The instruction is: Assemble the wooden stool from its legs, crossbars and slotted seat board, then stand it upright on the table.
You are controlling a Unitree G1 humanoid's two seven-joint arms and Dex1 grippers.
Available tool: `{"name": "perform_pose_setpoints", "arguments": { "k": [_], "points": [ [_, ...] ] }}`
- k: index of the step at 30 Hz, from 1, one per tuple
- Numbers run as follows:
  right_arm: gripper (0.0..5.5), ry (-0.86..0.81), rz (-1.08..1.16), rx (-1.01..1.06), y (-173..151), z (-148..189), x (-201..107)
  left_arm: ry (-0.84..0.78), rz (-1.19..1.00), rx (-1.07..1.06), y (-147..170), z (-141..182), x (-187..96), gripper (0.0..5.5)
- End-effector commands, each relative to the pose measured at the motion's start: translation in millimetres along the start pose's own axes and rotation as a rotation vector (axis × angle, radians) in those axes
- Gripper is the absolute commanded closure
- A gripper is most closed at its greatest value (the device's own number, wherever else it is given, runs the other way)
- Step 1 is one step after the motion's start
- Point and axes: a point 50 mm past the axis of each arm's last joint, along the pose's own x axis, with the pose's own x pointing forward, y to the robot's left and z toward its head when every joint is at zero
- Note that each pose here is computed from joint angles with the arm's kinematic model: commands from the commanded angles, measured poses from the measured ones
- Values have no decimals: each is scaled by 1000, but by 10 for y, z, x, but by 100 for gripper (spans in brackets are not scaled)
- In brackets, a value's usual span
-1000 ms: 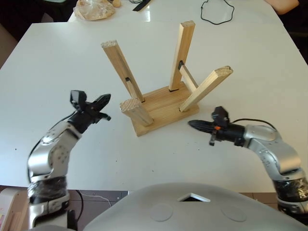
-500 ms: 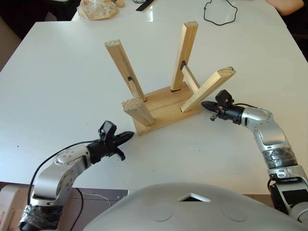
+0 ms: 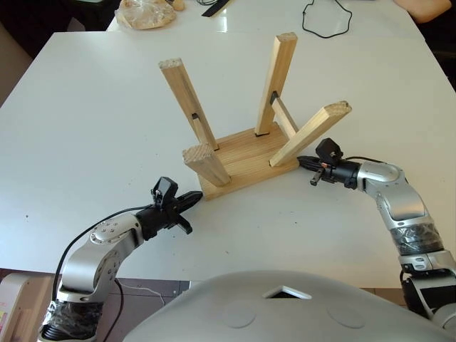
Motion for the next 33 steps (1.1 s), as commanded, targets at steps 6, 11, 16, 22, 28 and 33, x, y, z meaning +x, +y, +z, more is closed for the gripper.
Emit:
{"name": "perform_pose_setpoints", "arguments": {
  "k": [6,11,16,22,28,33],
  "points": [
    [550,43,140,70,552,-184,-226,71,-13,26,87,-70,157,548],
    [550,35,131,82,599,-156,-262,66,-49,6,-58,-115,64,548],
    [550,-10,188,59,676,-35,-504,4,-111,20,-207,53,-162,548],
    [550,-78,323,-11,787,232,-829,-42,-274,76,-433,295,-460,548],
    [550,-160,302,-91,678,493,-884,-135,-278,142,-438,620,-477,548],
    [550,-208,244,-110,477,635,-833,-132,-235,221,-303,754,-354,548]
  ]
}}
